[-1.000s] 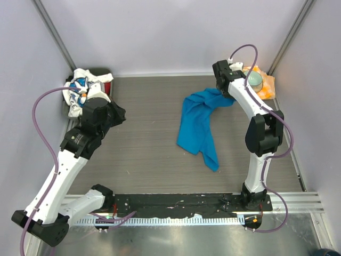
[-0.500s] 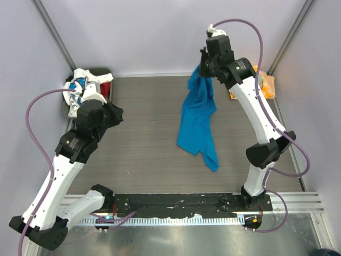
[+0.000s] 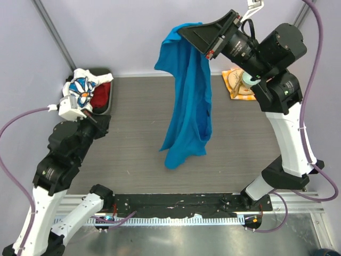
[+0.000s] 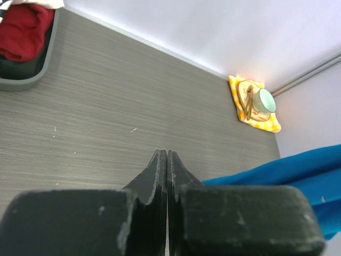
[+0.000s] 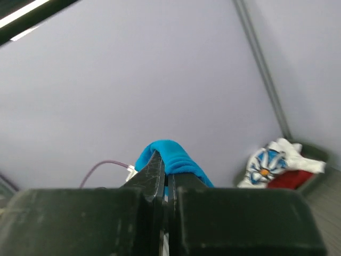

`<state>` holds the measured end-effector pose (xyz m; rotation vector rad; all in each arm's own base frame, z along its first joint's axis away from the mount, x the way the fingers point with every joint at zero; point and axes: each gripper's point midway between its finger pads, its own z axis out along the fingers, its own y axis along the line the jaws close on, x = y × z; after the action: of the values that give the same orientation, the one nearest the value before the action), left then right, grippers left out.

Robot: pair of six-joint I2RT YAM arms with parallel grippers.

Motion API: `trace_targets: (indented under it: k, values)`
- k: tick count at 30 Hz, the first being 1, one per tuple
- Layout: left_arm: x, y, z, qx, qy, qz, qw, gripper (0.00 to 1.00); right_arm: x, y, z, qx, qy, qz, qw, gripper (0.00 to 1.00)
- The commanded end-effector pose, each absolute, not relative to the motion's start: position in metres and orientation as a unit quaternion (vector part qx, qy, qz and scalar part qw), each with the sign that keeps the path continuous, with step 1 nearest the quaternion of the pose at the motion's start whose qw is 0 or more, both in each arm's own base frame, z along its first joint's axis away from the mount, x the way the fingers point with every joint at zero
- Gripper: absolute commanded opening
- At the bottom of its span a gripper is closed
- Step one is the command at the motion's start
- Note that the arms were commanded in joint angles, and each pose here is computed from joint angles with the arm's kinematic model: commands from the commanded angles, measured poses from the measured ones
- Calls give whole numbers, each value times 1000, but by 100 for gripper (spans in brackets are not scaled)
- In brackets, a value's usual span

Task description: Fold and stack the t-shirts

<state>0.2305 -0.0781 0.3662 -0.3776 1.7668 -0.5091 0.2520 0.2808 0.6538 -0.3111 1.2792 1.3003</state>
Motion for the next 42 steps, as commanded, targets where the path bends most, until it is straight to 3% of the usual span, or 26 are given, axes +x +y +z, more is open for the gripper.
trace_targets:
  k: [1,6,10,13,18,21,26,28,30,31,32,33,37,39,40,41,42]
  values:
    - [214,-66,376,-169,747,-219,604,0,232,309,692,-136,473,659,569,1]
    - [205,-62,380,-169,742,-223,609,0,255,330,685,-100,491,663,556,1]
    - [201,-61,376,-167,743,-221,609,0,303,305,630,-43,584,529,614,1]
    - [204,-62,368,-165,750,-216,604,1,348,249,553,22,678,384,627,1]
    - [220,-71,353,-158,765,-208,589,0,393,92,407,170,796,63,577,1]
    - [230,-78,346,-155,771,-208,582,0,408,30,351,226,818,-6,529,1]
    - [245,-86,340,-152,777,-206,575,0,452,25,294,210,853,-35,477,1]
    - [250,-89,337,-149,782,-206,569,0,468,29,248,197,883,-61,422,31]
    - [252,-93,334,-144,787,-208,562,0,472,43,238,180,897,-60,399,63]
    - [252,-93,332,-144,788,-207,561,0,472,50,236,169,897,-63,402,72]
    - [252,-93,328,-145,792,-203,558,0,465,57,227,158,900,-72,400,87]
    - [253,-91,325,-146,794,-199,556,0,457,86,231,120,901,-65,413,95]
    - [253,-83,307,-156,810,-164,540,4,424,137,249,65,894,-27,442,97]
    - [252,-82,302,-160,815,-160,534,11,398,154,249,37,898,0,438,98]
    - [251,-81,297,-161,820,-155,527,19,381,176,249,4,900,19,435,98]
    - [248,-79,291,-167,825,-151,518,57,362,182,242,-15,905,30,425,98]
    - [246,-78,286,-169,830,-147,510,84,346,195,238,-35,909,52,412,98]
